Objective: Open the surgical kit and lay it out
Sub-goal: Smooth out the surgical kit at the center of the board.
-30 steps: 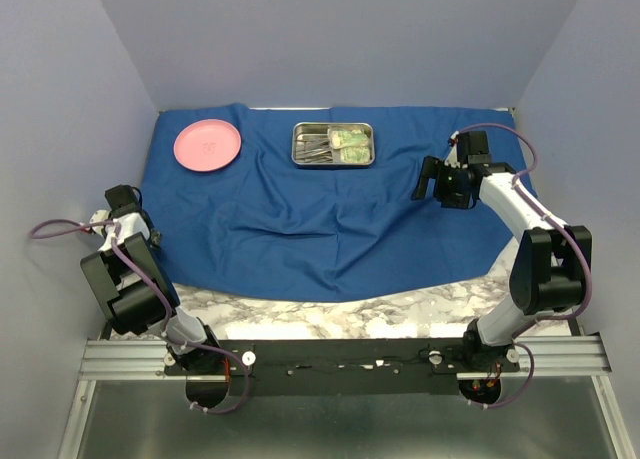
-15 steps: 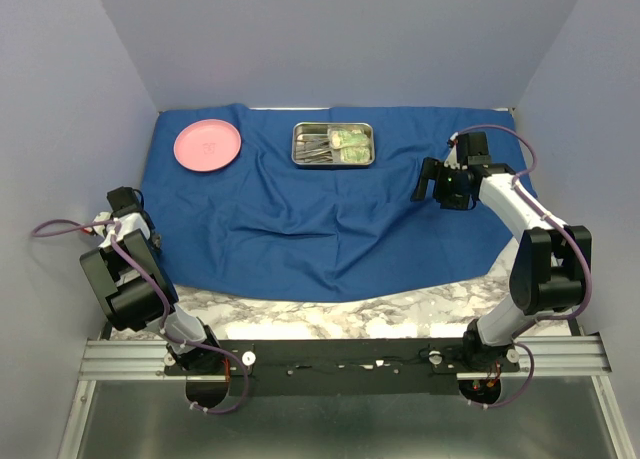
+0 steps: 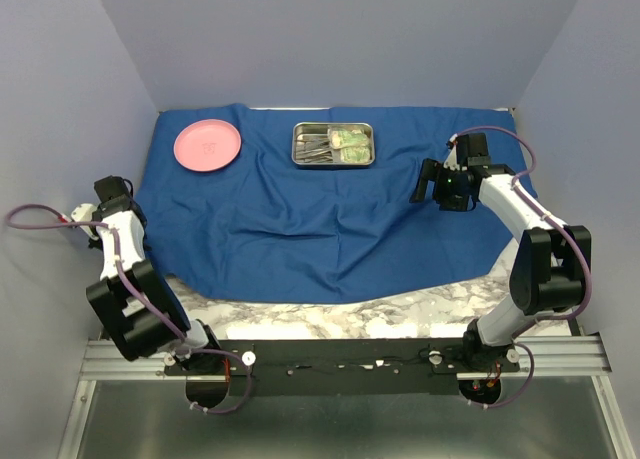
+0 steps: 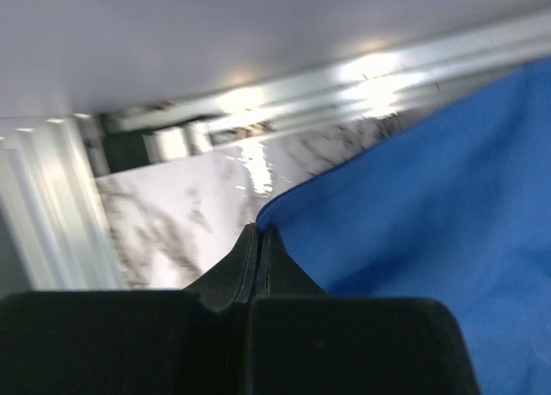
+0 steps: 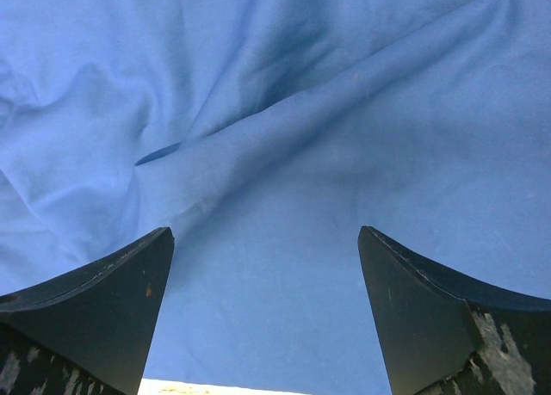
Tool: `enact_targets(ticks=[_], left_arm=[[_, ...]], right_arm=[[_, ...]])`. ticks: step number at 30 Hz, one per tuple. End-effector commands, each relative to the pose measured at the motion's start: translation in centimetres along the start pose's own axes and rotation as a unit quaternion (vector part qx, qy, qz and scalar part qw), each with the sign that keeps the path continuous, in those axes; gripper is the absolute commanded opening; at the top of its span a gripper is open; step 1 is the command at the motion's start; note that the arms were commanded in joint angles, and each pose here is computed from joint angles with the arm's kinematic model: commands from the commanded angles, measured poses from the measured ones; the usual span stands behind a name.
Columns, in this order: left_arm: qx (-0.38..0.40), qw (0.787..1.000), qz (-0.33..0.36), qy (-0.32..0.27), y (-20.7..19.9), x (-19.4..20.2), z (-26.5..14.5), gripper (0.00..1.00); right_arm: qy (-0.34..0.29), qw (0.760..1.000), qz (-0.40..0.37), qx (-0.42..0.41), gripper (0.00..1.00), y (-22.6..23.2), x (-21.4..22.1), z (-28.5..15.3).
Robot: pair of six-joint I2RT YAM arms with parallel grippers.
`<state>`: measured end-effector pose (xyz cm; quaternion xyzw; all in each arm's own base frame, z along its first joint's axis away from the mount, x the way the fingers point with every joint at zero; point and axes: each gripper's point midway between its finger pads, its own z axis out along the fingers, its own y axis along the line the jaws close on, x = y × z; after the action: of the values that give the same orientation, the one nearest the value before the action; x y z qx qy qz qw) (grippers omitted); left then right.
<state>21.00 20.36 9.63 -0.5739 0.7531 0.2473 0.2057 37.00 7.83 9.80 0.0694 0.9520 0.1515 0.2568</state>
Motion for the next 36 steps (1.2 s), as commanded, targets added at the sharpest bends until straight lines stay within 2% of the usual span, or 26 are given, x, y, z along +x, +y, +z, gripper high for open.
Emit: enact_targets(ticks=[1,5,8,12,20,23,24,25,27,28,32,33,35,36], left_arm=[[-0.116,0.990,-0.001,-0.077,6.5,-2.4,-2.6,0.00],[-0.145,0.985,-0.014,-0.093,8.5,-2.2,-3.4,0.00],[-0.165,0.979,-0.029,-0.113,9.8,-2.6,-4.2,0.05],[-0.172,0.977,-0.029,-0.121,10.0,-3.1,-4.5,0.11],[-0.179,0.973,-0.042,-0.135,10.4,-4.2,-5.5,0.11],[-0.161,0.975,-0.018,-0.152,9.2,-5.2,-6.2,0.36],[-0.155,0.975,-0.010,-0.160,8.8,-5.6,-6.6,0.49],[-0.139,0.975,-0.003,-0.175,7.8,-6.2,-7.5,0.58],[-0.118,0.973,0.017,-0.195,6.6,-7.1,-8.5,0.73],[-0.101,0.973,0.023,-0.205,6.0,-7.4,-9.1,0.77],[0.027,0.973,0.073,-0.217,0.1,-6.7,-10.9,0.93],[0.098,0.969,0.087,-0.209,-2.9,-6.0,-11.6,0.96],[0.175,0.960,0.095,-0.196,-6.3,-4.7,-12.2,0.99],[0.238,0.948,0.118,-0.173,-8.9,-2.8,-13.2,0.99]], right_arm=[[-0.018,1.000,-0.001,-0.015,0.96,1.1,-1.2,-0.7],[-0.018,1.000,0.005,-0.009,0.96,0.9,-1.3,-0.6],[-0.022,1.000,0.006,-0.001,0.96,0.7,-1.4,-0.8],[-0.023,1.000,0.008,0.003,0.96,0.5,-1.4,-0.9],[-0.037,0.998,0.008,0.042,0.96,-0.8,-1.5,-1.4],[-0.041,0.997,0.023,0.054,0.96,-1.5,-1.8,-1.7],[-0.044,0.997,0.028,0.060,0.96,-1.8,-1.9,-1.8],[-0.052,0.995,0.034,0.081,0.96,-2.7,-2.2,-2.2],[-0.059,0.992,0.041,0.101,0.96,-3.6,-2.5,-2.6],[-0.066,0.988,0.049,0.133,0.96,-5.1,-2.6,-2.9],[-0.069,0.979,0.082,0.176,0.97,-7.5,-2.5,-3.3],[-0.069,0.975,0.102,0.185,0.97,-8.6,-2.4,-3.5],[-0.068,0.968,0.134,0.201,0.96,-10.7,-1.7,-3.9],[-0.071,0.964,0.151,0.206,0.96,-11.5,-1.5,-4.0]])
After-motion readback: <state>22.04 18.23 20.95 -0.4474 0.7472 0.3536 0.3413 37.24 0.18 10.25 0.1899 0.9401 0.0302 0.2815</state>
